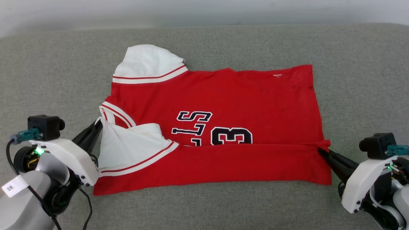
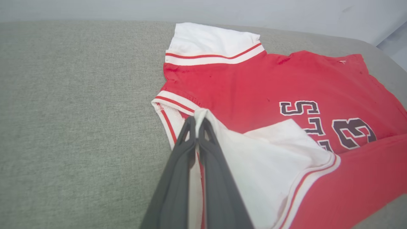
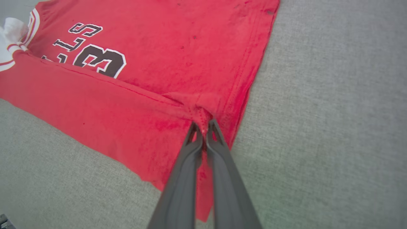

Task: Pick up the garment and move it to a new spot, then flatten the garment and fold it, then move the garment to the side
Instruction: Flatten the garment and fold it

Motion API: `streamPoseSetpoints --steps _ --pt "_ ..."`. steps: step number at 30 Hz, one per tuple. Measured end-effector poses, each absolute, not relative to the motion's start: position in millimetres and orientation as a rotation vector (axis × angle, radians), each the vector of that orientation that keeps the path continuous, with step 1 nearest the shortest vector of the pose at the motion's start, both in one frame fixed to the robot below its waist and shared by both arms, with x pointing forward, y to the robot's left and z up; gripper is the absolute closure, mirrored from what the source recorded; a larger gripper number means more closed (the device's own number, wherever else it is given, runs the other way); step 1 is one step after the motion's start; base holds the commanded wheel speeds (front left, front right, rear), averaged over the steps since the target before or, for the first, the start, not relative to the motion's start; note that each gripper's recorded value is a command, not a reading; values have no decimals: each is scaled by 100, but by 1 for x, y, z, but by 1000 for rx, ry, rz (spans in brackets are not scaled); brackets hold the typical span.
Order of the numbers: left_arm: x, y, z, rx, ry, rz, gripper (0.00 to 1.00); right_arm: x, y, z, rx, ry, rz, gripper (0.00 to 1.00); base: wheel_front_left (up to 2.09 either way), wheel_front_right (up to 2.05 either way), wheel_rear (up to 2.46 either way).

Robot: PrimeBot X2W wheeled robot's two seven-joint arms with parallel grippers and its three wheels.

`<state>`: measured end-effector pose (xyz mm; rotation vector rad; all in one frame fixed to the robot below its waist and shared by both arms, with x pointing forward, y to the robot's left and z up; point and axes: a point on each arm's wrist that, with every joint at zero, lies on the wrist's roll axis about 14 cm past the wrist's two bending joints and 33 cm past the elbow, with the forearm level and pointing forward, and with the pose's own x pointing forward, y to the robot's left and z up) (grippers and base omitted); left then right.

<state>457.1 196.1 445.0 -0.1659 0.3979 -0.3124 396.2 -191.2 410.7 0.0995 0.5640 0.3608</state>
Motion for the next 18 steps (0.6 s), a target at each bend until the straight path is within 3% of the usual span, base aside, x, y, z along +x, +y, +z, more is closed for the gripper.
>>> streamPoseSetpoints --steps 16,17,18 --pt "467 203 396 -153 499 -275 100 413 -185 384 87 632 382 100 0 0 0" --pt "466 202 395 -152 503 -276 100 413 -186 384 89 629 378 91 0 0 0" --pt "465 203 395 -152 501 -272 100 412 -186 385 94 628 376 91 0 0 0"
